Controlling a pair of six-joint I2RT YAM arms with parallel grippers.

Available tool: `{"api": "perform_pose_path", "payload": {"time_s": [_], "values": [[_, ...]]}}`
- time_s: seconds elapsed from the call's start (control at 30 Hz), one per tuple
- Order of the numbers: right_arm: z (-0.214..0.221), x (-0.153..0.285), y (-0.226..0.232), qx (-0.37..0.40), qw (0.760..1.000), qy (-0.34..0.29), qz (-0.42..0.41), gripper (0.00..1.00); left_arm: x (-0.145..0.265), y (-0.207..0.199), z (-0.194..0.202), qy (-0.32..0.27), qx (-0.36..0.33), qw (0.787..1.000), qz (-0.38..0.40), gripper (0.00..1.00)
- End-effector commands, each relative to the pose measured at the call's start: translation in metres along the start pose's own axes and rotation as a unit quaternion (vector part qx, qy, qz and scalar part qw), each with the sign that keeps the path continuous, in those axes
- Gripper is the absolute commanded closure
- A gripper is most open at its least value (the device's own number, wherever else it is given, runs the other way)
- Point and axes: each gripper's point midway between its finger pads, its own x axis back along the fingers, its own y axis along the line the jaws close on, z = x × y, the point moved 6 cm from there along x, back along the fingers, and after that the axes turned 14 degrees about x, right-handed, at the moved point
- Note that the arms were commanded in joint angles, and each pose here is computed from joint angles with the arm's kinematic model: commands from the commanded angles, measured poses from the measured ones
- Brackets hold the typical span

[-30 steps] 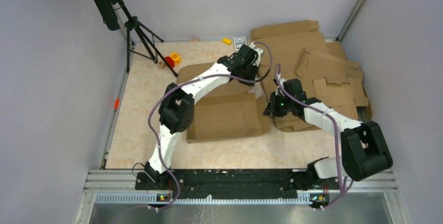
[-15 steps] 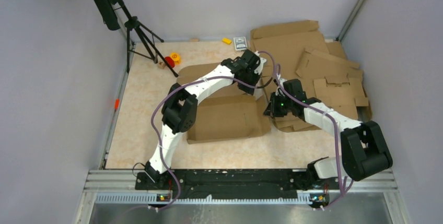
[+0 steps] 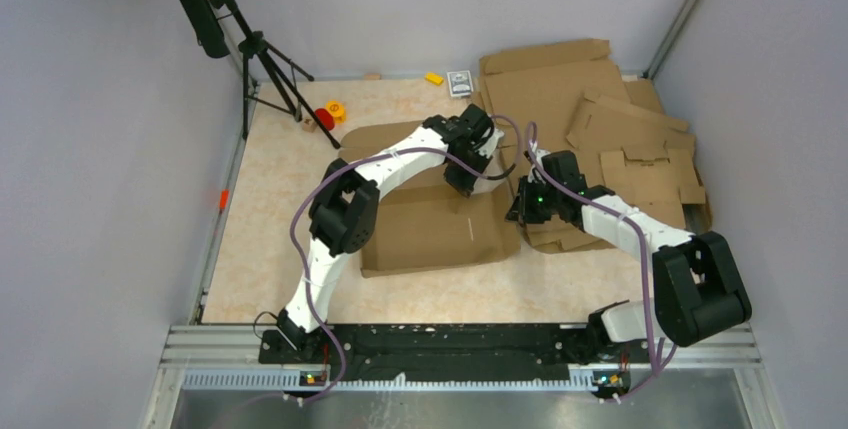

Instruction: Fold the paper box

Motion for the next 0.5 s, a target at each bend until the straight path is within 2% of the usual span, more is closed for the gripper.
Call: {"api": "perform_pose_path", "payload": {"time_s": [0.0, 0.07, 0.23, 0.33, 0.47], "values": [[-0.026, 0.009, 0.004, 0.024, 0.999, -0.033, 0.0, 1.0, 0.017, 0.004, 0.009, -0.001, -0.011, 1.0, -0.02, 1.0], [-0.029, 0.012, 0.006, 0.025, 0.999, -0.036, -0.002, 1.0, 0.019, 0.004, 0.008, -0.009, -0.003, 1.0, -0.021, 0.95], [-0.029, 0.011, 0.006, 0.03, 0.999, -0.03, -0.001, 1.0, 0.033, -0.007, 0.007, -0.048, 0.016, 0.998, 0.02, 0.72], [-0.026, 0.009, 0.006, 0.028, 0.999, -0.028, -0.002, 1.0, 0.048, -0.019, 0.011, -0.073, 0.021, 0.995, 0.064, 0.66], [-0.025, 0.008, 0.006, 0.026, 0.999, -0.029, -0.004, 1.0, 0.064, -0.036, 0.027, -0.08, 0.02, 0.992, 0.095, 0.64]]}}
